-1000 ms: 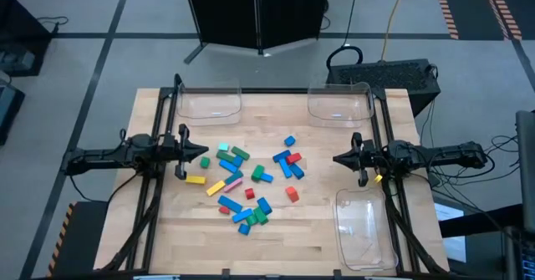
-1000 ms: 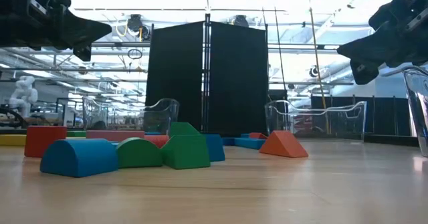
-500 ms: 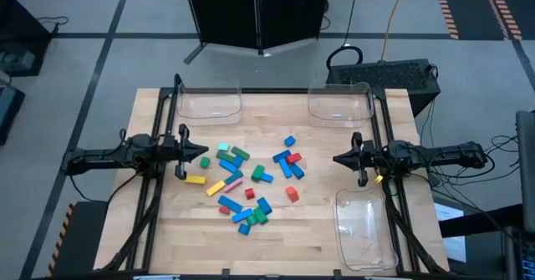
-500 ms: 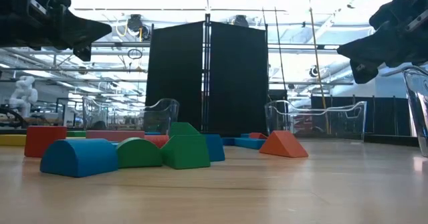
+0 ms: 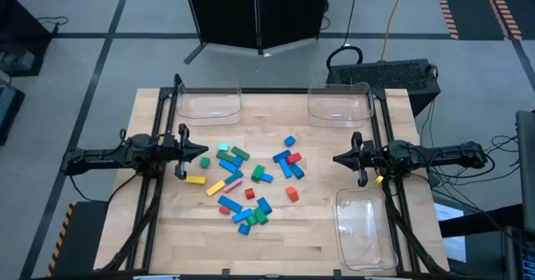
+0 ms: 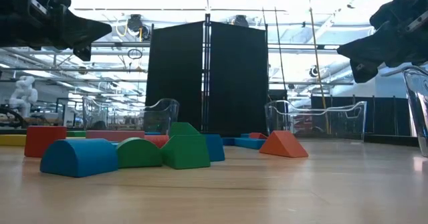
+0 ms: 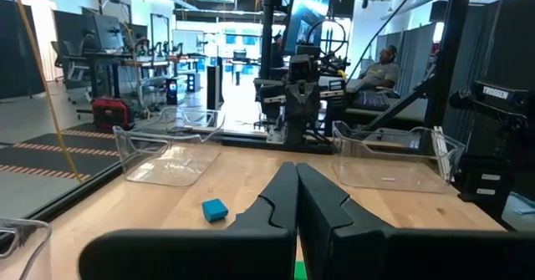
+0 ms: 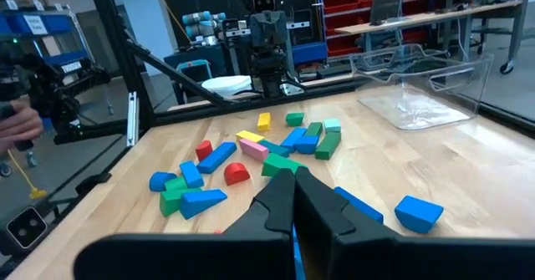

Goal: Sort blocks by size
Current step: Put the light blue half-circle block into the top left transparent bin

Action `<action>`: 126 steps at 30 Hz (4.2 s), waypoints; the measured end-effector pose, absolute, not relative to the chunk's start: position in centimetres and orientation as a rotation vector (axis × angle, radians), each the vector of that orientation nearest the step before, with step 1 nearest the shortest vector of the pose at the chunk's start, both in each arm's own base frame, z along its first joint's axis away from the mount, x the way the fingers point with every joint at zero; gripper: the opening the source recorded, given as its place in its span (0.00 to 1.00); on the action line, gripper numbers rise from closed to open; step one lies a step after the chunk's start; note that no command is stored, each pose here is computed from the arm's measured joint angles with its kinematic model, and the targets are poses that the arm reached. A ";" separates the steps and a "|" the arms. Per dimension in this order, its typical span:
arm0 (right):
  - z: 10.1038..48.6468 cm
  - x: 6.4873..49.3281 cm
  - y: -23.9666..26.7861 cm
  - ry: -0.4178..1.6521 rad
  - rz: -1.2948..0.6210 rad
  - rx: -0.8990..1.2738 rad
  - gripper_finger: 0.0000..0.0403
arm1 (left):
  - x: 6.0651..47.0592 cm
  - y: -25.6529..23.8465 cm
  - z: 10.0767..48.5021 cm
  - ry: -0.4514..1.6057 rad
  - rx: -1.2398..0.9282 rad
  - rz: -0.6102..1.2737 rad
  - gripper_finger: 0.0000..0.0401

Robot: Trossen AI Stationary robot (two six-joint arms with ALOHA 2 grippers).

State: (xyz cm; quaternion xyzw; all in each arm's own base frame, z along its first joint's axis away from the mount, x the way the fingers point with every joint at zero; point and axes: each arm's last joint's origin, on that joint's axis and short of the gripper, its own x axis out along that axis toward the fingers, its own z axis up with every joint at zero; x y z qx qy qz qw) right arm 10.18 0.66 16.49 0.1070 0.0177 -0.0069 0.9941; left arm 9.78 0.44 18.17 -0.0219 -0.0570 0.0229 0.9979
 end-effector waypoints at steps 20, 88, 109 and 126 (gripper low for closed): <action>18.0 10.1 0.6 -0.120 -0.024 0.186 0.00 | 9.8 0.6 18.2 -0.112 0.032 0.089 0.00; 26.2 13.9 -0.7 0.128 -0.609 0.117 0.24 | 15.2 2.2 26.9 0.146 -0.026 0.106 0.00; 28.0 14.6 -1.2 -0.019 -0.636 0.029 0.24 | 18.1 3.1 23.0 0.416 -0.087 0.299 0.27; 30.0 17.1 -2.6 0.118 -0.673 -0.021 0.36 | 19.0 3.4 24.5 0.726 -0.179 0.397 0.43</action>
